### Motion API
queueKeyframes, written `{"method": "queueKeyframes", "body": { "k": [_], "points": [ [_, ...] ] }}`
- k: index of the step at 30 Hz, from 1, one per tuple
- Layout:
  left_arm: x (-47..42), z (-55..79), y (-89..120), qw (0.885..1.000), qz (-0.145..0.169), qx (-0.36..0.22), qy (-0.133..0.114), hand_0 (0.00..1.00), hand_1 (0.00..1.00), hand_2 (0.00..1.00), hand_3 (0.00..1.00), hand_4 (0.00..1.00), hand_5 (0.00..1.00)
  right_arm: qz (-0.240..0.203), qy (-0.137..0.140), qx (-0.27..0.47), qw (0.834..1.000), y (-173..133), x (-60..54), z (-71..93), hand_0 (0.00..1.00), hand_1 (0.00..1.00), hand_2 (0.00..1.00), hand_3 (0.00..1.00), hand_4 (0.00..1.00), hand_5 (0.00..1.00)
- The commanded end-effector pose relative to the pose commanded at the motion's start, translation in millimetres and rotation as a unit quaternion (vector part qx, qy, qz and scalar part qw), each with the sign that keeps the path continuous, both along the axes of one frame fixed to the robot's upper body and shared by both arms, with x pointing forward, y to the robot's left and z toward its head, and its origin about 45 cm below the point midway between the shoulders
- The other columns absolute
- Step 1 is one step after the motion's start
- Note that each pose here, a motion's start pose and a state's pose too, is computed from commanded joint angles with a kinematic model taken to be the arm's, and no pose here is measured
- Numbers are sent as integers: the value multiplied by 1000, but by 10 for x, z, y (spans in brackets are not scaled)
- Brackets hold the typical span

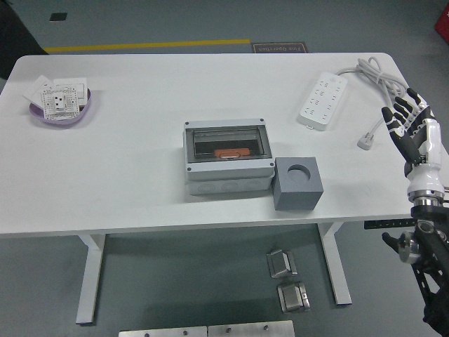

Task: Pick up the cylinder from the cube,place it in the box,flap close box

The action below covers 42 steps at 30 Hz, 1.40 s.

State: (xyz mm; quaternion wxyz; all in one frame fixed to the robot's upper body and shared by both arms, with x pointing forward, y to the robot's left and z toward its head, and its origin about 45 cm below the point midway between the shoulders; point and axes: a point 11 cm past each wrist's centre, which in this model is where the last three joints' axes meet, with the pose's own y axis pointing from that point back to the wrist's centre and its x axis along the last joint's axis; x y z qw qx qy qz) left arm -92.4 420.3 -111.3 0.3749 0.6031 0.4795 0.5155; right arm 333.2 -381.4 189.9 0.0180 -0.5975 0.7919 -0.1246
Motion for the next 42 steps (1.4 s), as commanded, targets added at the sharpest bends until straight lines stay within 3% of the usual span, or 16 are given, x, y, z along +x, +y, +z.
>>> {"method": "queueKeyframes", "body": {
  "k": [10,27,42],
  "points": [
    [-112,71,162,1000,-1,15,10,621,580,551,590,486,49,2,0,3,1000,29,36,-4,840,836,840,870,998,493],
    [-22,101,273,1000,-5,26,3,622,580,551,590,486,47,0,6,5,1000,64,37,-42,839,839,846,864,998,507],
    [-77,68,166,1000,2,17,6,625,580,551,590,487,47,-6,7,9,1000,31,5,-53,844,839,846,853,998,520]
  ]
}}
